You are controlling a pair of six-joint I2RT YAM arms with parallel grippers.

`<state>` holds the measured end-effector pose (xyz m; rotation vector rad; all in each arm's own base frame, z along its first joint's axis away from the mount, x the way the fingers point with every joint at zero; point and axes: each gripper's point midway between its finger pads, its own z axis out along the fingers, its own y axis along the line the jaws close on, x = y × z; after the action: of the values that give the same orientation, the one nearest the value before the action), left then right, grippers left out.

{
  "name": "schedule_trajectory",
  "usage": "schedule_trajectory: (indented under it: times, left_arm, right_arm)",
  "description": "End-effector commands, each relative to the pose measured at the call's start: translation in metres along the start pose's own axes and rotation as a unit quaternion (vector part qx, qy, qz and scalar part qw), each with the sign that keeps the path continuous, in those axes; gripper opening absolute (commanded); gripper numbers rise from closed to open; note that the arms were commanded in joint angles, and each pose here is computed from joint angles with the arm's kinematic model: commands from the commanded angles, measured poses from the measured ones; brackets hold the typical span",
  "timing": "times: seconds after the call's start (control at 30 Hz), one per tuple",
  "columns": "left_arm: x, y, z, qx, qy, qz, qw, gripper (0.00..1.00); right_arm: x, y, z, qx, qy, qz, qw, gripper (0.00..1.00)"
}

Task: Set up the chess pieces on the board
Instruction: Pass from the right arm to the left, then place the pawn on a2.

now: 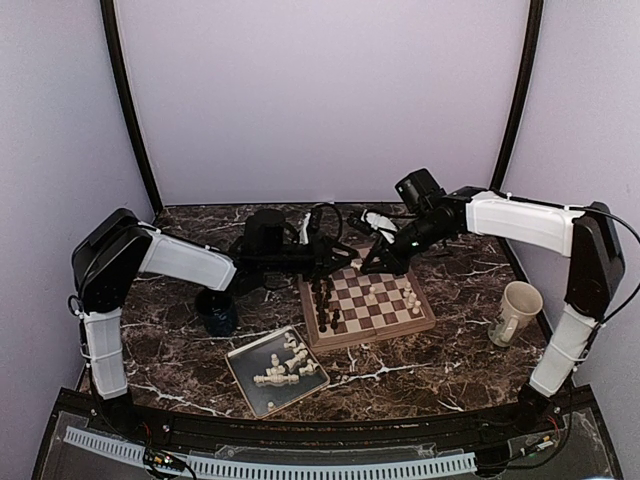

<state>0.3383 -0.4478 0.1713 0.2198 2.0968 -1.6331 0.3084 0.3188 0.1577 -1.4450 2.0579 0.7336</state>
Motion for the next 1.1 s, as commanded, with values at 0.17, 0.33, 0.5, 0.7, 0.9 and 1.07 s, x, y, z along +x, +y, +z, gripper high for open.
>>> schedule_trajectory:
  times: [0.17,0.33,0.5,0.7,0.9,1.07]
  left_arm:
    - [-0.003,-0.02,0.011,0.04,0.008,0.004,0.999,0.27]
    - [-0.004,-0.023,0.012,0.047,0.005,0.01,0.999,0.15]
    - [-0.006,-0.029,0.016,0.049,0.009,0.036,0.998,0.08]
    - [0.007,-0.036,0.033,-0.003,0.065,0.159,0.985,0.07]
    - [0.031,-0.046,0.057,-0.056,0.136,0.32,0.936,0.07]
    - [0.057,-0.039,0.071,-0.089,0.196,0.404,0.889,0.07]
  right_arm:
    - [-0.014,-0.003,-0.013,0.011,-0.031,-0.001,0.999,0.09]
    - [-0.011,-0.004,-0.012,0.012,-0.026,0.001,1.0,0.1]
    - [0.003,-0.009,-0.021,0.029,-0.011,0.012,0.999,0.26]
    - [0.049,-0.048,-0.078,0.066,-0.034,0.094,0.993,0.33]
    - [0.074,-0.084,-0.131,0.117,-0.108,0.172,0.972,0.36]
    - [0.077,-0.089,-0.137,0.141,-0.109,0.168,0.97,0.37]
